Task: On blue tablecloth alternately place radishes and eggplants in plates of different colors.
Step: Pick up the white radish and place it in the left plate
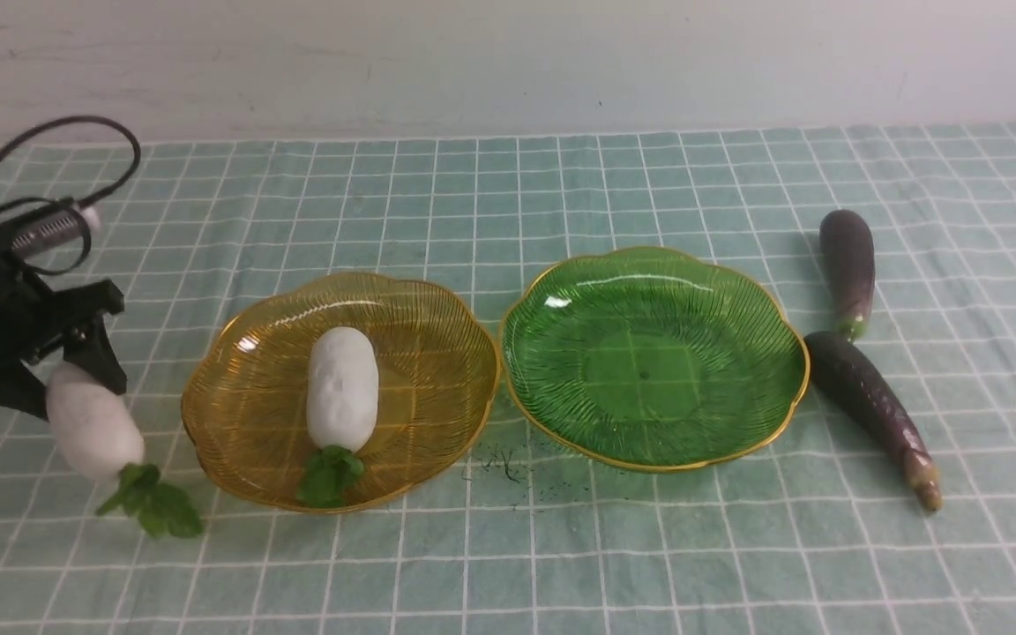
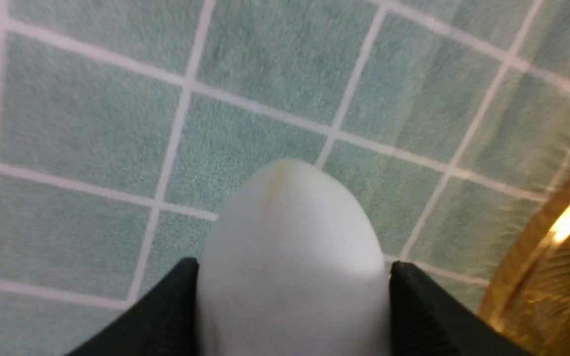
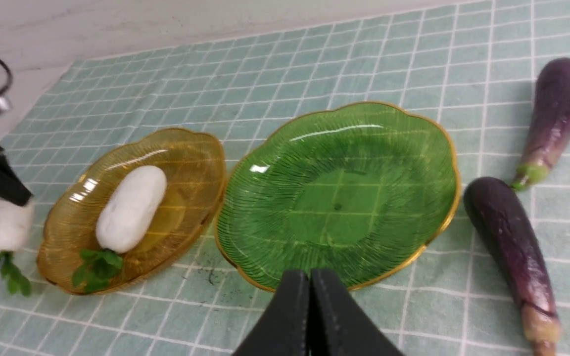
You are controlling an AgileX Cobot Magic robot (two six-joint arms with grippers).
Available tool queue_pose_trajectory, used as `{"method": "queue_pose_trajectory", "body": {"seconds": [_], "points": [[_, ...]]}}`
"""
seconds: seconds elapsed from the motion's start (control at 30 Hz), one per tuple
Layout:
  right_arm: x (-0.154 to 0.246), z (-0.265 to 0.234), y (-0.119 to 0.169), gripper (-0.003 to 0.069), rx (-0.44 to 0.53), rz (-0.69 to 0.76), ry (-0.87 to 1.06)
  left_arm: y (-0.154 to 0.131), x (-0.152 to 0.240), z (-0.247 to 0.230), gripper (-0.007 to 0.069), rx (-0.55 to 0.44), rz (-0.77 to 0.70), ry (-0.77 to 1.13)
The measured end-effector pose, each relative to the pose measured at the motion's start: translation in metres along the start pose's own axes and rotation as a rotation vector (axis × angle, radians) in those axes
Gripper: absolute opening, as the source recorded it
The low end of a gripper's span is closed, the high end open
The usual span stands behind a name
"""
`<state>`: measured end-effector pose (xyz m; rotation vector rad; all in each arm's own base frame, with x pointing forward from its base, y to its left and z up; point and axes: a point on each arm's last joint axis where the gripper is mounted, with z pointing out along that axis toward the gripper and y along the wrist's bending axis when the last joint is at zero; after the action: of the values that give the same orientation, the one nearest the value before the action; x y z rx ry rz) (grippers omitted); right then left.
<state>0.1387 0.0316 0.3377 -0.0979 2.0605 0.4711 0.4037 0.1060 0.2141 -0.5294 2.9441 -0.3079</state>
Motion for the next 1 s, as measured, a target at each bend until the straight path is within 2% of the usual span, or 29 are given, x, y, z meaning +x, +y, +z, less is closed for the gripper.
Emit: {"method": "queue_pose_trajectory", "body": {"seconds": [0.13,0.17,0.27,0.37,0.4,0.43,0.67,0.73,0.83,0.87,0.9,0.93,0.97,1.0], "points": [[-0.013,0.009,-0.006,-0.0014,0.052,0.004,0.11,-0.022,-0.006,-0.046,0.0416,0.029,0.072,-0.113],[-0.019,0.017,-0.012,-0.0014,0.085,0.019,0.187,-0.048,-0.005,-0.07,0.0416,0.064,0.165,-0.179],[-0.024,0.035,-0.022,-0.0014,0.118,0.016,0.289,-0.085,0.002,-0.08,0.0416,0.099,0.304,-0.211],[-0.025,0.049,-0.029,-0.0014,0.126,0.029,0.352,-0.115,0.01,-0.068,0.0416,0.111,0.395,-0.178],[-0.026,0.05,-0.029,-0.0014,0.126,0.03,0.355,-0.116,0.01,-0.066,0.0416,0.11,0.4,-0.175],[-0.026,0.058,-0.033,-0.0014,0.129,0.039,0.382,-0.126,0.011,-0.052,0.0416,0.088,0.429,-0.144],[-0.027,0.084,-0.047,-0.0007,0.166,0.064,0.458,-0.144,0.012,0.009,0.0416,-0.025,0.528,-0.013],[-0.029,0.098,-0.055,0.0018,0.188,0.047,0.485,-0.15,0.015,0.018,0.0447,-0.046,0.555,0.012],[-0.033,0.114,-0.065,0.0096,0.217,0.018,0.511,-0.154,0.018,0.02,0.0552,-0.054,0.572,0.023],[-0.034,0.115,-0.066,0.0104,0.22,0.015,0.512,-0.155,0.018,0.02,0.0552,-0.055,0.574,0.024],[-0.036,0.125,-0.071,0.0183,0.23,0.009,0.519,-0.156,0.018,0.018,0.0608,-0.054,0.568,0.019],[-0.037,0.132,-0.074,0.0237,0.235,0.007,0.521,-0.157,0.018,0.017,0.0624,-0.053,0.558,0.014],[-0.037,0.135,-0.076,0.0248,0.235,0.008,0.524,-0.157,0.017,0.017,0.0629,-0.053,0.555,0.013],[-0.039,0.148,-0.082,0.0351,0.238,0.005,0.527,-0.159,0.015,0.012,0.0625,-0.053,0.522,-0.008]]}}
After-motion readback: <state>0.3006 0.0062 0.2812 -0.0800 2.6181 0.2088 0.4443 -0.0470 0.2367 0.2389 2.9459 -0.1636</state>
